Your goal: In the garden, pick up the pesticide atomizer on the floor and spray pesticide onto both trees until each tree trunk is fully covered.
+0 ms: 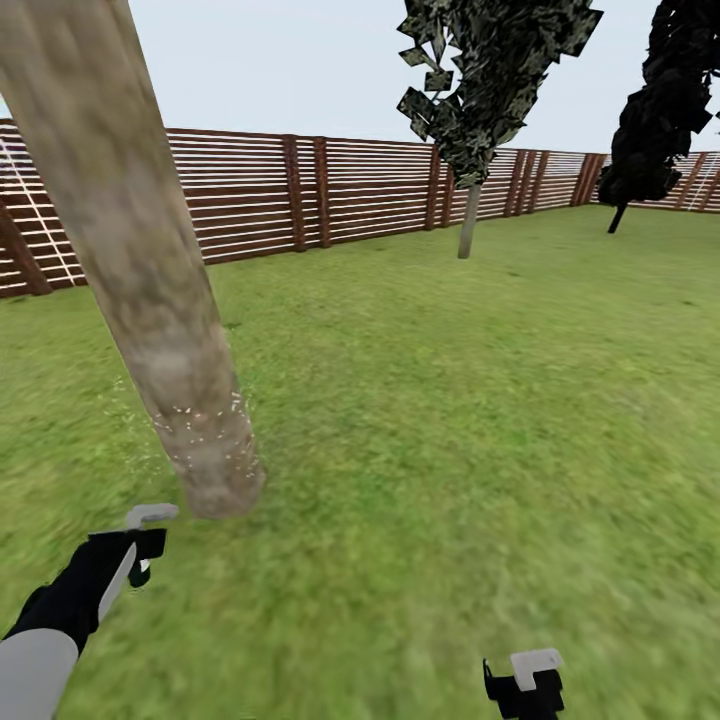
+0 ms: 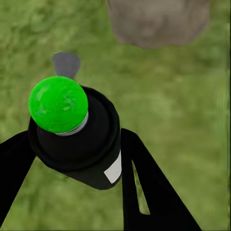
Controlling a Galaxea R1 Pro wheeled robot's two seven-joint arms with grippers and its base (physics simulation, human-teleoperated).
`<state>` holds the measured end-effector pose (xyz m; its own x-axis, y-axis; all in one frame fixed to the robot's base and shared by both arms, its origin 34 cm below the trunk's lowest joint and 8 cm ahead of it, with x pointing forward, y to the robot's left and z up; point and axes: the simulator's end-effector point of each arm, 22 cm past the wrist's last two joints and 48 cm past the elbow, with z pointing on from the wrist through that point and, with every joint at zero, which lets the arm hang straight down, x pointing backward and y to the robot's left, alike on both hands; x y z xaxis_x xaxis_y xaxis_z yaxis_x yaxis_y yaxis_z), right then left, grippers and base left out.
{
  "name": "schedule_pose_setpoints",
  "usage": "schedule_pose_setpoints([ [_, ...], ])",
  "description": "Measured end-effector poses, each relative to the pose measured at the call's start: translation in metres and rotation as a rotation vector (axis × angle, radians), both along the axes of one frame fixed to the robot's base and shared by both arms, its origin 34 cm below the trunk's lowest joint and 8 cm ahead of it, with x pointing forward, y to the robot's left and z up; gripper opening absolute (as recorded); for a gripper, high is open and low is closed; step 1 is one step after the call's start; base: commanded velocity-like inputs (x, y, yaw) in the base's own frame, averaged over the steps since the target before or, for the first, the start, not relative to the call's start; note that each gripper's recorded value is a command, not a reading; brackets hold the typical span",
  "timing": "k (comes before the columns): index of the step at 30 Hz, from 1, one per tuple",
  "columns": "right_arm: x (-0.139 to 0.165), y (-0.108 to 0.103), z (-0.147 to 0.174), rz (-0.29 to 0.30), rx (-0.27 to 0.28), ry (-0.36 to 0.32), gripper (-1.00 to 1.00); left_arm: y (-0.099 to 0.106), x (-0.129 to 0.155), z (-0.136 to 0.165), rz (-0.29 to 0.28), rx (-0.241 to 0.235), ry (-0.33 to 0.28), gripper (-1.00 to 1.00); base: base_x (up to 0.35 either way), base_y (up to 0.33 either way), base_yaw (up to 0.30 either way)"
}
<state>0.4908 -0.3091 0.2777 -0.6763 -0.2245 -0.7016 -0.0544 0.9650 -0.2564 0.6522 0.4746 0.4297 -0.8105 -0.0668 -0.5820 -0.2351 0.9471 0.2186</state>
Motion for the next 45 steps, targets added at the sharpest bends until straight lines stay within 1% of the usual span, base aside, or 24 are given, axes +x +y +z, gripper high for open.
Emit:
schedule_pose_setpoints([
  [2,0.0,0.0,0.0,0.0,0.0,0.0,1.0,-0.016,0.004,-0.003,-0.014,-0.015,-0.013,-1.0,0.087,-0.236,0.024],
  [6,0.0,0.0,0.0,0.0,0.0,0.0,1.0,-0.023,0.004,-0.005,-0.02,-0.023,-0.006,-1.0,0.094,-0.255,0.002],
  [21,0.0,0.0,0.0,0.0,0.0,0.0,1.0,-0.019,0.006,-0.001,-0.012,-0.02,-0.017,-1.0,0.017,-0.268,0.0],
  [24,0.0,0.0,0.0,0.0,0.0,0.0,1.0,-0.011,0.005,0.001,0.003,0.003,-0.016,-1.0,0.0,-0.27,0.174],
  [26,0.0,0.0,0.0,0.0,0.0,0.0,1.0,-0.008,0.004,0.002,0.011,0.01,-0.016,-1.0,0.012,-0.269,0.268],
  [33,0.0,0.0,0.0,0.001,0.0,0.0,1.0,-0.01,0.004,0.001,0.014,0.006,-0.016,-1.0,0.182,-0.234,0.264],
  [43,0.0,0.001,0.0,0.001,0.001,0.0,1.0,-0.01,0.003,0.0,0.014,0.006,-0.014,-1.0,0.279,-0.144,0.019],
  [45,0.0,0.0,0.0,0.001,0.001,0.0,1.0,-0.006,0.002,0.001,0.017,0.014,-0.012,-1.0,0.289,-0.132,0.219],
])
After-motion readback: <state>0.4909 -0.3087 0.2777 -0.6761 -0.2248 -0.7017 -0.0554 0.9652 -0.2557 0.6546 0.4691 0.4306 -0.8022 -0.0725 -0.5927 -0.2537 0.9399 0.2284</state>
